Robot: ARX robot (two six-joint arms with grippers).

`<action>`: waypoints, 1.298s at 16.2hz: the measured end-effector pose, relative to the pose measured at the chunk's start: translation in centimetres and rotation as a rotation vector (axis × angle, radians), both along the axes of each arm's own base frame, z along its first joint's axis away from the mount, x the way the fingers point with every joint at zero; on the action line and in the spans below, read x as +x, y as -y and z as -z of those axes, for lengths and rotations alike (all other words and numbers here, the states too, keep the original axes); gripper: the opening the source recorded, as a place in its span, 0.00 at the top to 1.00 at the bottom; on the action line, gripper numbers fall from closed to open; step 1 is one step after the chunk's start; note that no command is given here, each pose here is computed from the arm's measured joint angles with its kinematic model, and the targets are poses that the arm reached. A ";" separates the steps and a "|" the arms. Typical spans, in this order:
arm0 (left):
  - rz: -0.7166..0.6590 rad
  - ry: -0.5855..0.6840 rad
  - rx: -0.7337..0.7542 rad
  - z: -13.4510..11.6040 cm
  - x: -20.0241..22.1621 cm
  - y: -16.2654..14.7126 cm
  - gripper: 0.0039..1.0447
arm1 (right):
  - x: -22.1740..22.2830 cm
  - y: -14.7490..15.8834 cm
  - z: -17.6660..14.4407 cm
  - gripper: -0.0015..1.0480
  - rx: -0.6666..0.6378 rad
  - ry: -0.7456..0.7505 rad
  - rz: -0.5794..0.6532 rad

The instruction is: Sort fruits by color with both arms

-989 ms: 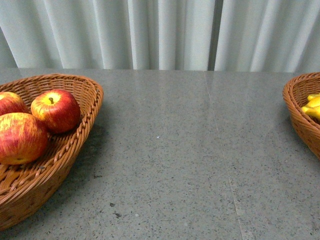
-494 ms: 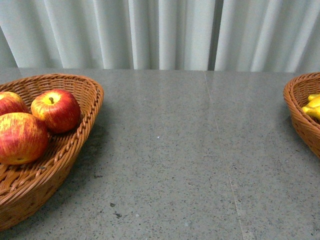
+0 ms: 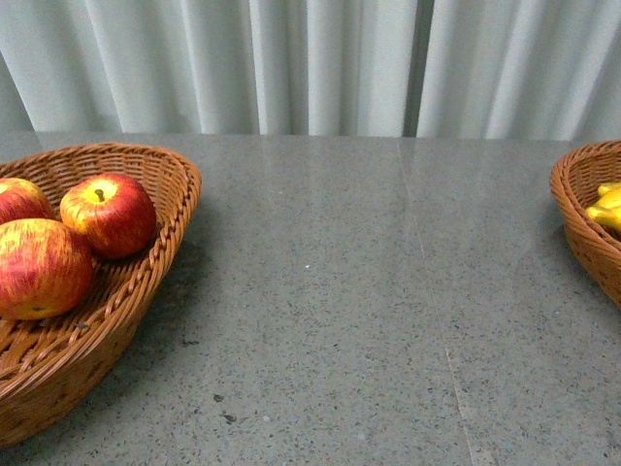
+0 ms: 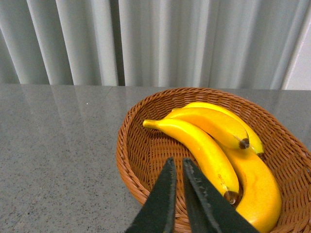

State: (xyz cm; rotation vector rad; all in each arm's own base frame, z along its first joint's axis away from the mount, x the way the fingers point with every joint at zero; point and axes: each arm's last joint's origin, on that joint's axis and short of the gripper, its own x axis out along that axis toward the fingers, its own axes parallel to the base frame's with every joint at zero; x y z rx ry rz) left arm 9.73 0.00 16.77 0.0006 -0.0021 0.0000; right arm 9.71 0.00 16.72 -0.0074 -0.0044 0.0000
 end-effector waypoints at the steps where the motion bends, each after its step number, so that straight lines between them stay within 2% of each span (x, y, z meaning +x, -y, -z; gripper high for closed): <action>1: 0.000 0.000 0.000 0.0 0.0 0.0 0.06 | 0.0 0.0 0.0 0.83 0.000 0.000 0.000; 8: 0.000 0.000 0.000 0.0 0.0 0.0 0.06 | 0.0 0.0 0.0 0.05 0.000 0.000 0.000; 9: 0.000 0.000 0.000 0.0 0.0 0.0 0.06 | 0.0 0.0 0.0 0.07 0.000 0.000 0.000; 21: 0.000 0.000 0.000 0.0 0.0 0.0 0.06 | 0.0 0.0 0.0 0.06 0.000 0.000 0.000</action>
